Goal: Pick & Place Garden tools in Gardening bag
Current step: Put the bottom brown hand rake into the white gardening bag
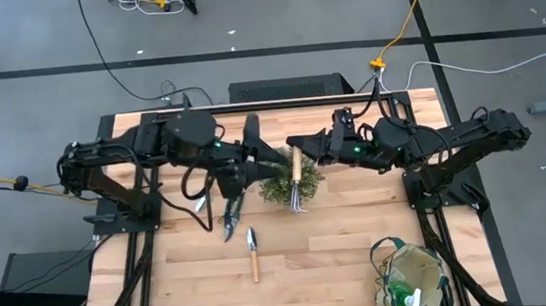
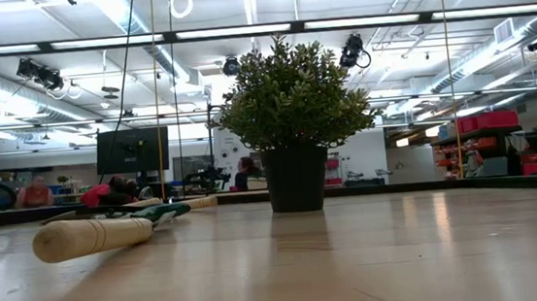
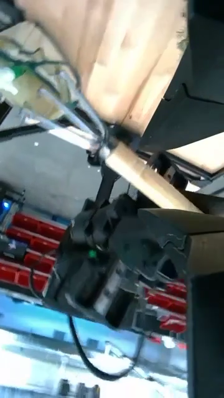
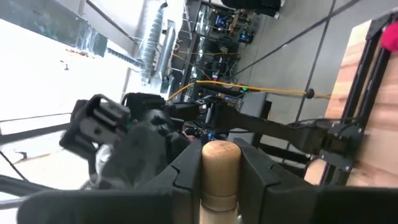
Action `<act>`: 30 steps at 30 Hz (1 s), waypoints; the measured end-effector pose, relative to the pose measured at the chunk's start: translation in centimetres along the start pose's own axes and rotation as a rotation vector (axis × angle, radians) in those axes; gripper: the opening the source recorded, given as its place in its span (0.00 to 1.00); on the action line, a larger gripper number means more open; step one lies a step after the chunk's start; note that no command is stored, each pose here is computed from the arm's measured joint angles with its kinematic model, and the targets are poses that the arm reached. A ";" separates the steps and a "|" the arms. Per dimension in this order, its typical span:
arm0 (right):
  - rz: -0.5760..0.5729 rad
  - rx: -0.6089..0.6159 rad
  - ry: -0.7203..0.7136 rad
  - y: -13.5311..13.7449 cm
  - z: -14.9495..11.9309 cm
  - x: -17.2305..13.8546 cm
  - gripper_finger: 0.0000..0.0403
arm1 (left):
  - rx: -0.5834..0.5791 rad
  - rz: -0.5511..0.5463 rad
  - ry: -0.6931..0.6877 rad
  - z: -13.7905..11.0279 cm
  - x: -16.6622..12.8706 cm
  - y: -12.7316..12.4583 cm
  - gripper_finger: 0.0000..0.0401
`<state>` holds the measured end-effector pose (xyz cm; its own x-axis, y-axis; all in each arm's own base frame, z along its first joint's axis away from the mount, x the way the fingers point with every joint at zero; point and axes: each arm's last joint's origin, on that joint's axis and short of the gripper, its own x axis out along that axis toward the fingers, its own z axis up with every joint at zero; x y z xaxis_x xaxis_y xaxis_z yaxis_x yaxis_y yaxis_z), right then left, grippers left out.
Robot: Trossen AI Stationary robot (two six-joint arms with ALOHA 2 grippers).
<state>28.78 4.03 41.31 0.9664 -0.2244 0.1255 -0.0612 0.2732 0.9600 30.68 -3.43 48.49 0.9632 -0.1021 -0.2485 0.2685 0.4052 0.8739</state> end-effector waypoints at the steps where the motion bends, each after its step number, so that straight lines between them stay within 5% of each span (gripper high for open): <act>1: 0.001 -0.015 0.000 0.0 0.0 0.0 0.17 | -0.030 0.002 0.001 0.0 -0.4 0.1 0.41; 14: 0.041 -0.380 0.001 1.0 0.7 -1.0 0.17 | -0.519 0.082 0.037 -0.4 -1.9 1.0 0.26; 20: 0.033 -0.504 0.015 1.2 1.0 -1.6 0.17 | -0.600 0.080 0.031 -0.4 -1.9 1.0 0.16; 30: 0.026 -0.887 0.073 1.3 0.4 -2.4 0.16 | -0.701 0.090 0.020 -0.4 -1.9 1.0 0.03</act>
<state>26.29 4.57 42.35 0.9828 -0.1562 0.0986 0.1036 0.9081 0.4058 29.13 -2.49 49.72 0.9791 -0.0267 -0.2017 0.1108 0.9015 0.4184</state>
